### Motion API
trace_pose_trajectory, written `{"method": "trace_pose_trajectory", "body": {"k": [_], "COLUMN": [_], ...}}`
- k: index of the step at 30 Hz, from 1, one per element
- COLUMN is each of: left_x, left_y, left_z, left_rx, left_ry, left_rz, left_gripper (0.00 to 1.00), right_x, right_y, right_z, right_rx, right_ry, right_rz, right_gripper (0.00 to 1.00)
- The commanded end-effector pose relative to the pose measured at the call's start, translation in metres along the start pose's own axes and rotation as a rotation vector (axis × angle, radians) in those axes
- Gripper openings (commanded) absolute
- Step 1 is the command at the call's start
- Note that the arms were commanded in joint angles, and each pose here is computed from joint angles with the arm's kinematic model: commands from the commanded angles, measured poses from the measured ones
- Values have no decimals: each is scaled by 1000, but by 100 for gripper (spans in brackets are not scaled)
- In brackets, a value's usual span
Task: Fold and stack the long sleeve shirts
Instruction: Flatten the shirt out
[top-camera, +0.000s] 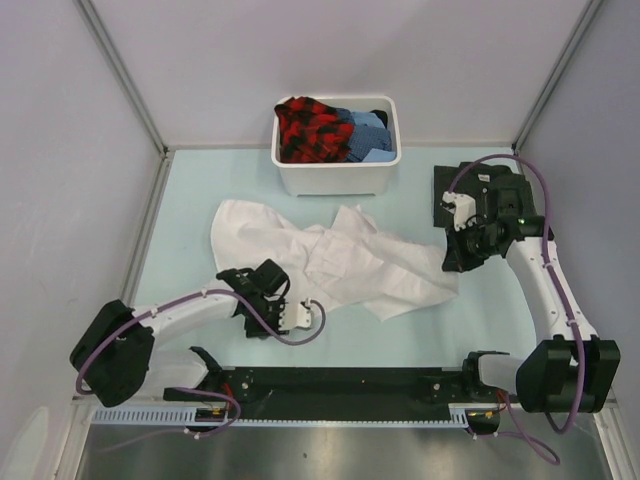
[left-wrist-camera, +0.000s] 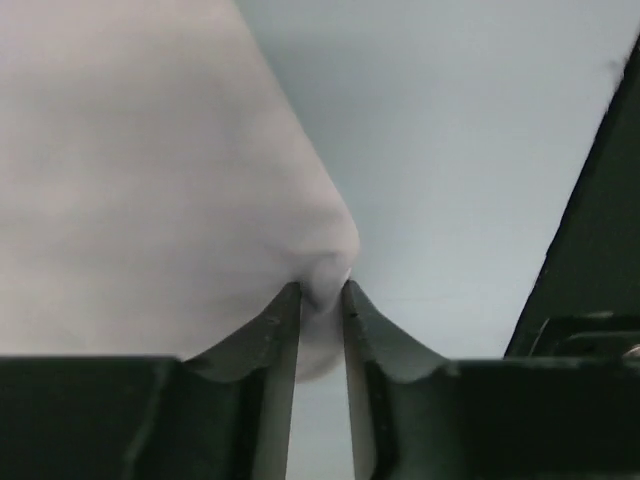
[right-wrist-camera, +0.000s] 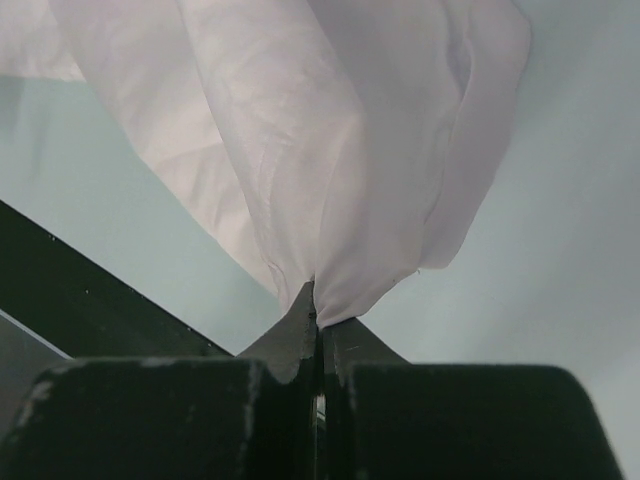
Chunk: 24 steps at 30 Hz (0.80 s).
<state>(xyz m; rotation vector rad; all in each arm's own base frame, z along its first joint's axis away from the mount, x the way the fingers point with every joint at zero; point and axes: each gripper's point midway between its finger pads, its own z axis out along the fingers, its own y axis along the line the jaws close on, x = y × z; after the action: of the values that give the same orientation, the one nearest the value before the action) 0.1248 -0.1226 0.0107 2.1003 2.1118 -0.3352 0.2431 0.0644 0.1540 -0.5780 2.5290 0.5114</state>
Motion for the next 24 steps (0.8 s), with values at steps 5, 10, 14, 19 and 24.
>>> {"method": "trace_pose_trajectory", "body": {"k": [5, 10, 14, 19, 24], "left_x": [10, -23, -26, -4, 12], "left_y": [15, 1, -28, -63, -64], "left_z": [-8, -89, -135, -150, -148], "left_rx": [-123, -157, -156, -173, -233], "left_ry": [25, -181, -242, -258, -213], "left_rz": [-9, 86, 205, 283, 311], "left_gripper": [0, 0, 0, 0, 23], "right_x": [25, 48, 80, 104, 120], "right_y": [-10, 2, 21, 31, 53], "right_z": [-32, -62, -84, -90, -86], "right_rx": [106, 103, 63, 123, 69], "right_ry": [145, 248, 307, 299, 263], "right_rz": [-135, -269, -336, -497, -637], "right_gripper": [0, 0, 0, 3, 52]}}
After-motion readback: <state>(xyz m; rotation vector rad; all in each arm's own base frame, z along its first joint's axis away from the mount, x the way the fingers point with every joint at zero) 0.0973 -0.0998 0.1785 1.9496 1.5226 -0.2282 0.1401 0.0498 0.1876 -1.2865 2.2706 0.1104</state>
